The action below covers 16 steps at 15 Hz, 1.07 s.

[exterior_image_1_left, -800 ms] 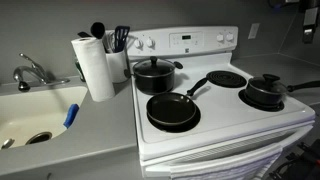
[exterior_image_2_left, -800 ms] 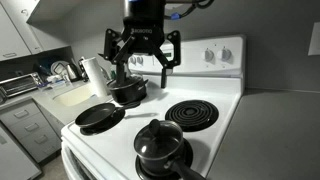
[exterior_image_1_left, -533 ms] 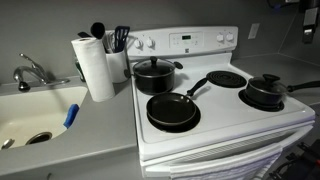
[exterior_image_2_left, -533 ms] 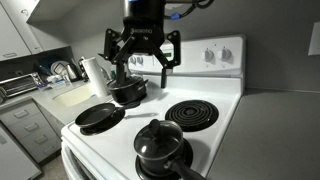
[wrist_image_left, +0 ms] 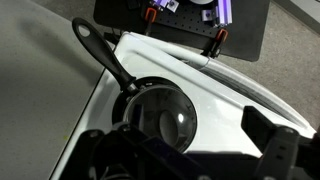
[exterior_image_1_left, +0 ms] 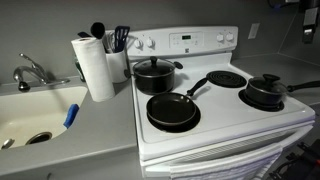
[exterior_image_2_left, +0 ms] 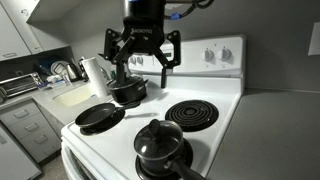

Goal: Remove the lid from the black pot on the right side of the stove

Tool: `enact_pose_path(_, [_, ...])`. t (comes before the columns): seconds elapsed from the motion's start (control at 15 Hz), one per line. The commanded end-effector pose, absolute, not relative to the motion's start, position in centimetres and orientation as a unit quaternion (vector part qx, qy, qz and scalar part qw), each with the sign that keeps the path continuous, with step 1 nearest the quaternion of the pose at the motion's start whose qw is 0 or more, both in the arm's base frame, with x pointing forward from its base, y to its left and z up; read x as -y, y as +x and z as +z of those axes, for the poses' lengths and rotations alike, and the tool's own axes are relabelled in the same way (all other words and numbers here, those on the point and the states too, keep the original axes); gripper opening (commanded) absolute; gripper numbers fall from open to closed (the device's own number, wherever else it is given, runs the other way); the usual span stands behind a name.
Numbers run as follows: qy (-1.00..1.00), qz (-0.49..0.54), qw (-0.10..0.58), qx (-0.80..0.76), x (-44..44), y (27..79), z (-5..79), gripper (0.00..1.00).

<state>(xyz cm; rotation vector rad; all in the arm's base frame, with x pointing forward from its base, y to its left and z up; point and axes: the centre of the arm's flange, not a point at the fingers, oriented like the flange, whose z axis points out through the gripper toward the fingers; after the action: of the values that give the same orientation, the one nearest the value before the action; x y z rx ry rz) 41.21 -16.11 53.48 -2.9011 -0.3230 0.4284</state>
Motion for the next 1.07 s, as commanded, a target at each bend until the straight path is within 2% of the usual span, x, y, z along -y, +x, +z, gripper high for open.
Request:
enact_pose_path(0.0, [-0.979, 0.145, 0.094, 0.109, 16.1, 41.1, 53.5, 1.00])
enact_pose_path(0.27, [-0.979, 0.147, 0.089, 0.114, 15.6, 41.0, 53.0, 1.00])
enact_pose_path(0.6, [-0.975, 0.163, 0.049, 0.142, 14.8, 40.7, 52.3, 1.00])
enact_pose_path(1.0, [-0.973, 0.159, 0.043, 0.159, 14.0, 40.3, 50.7, 1.00])
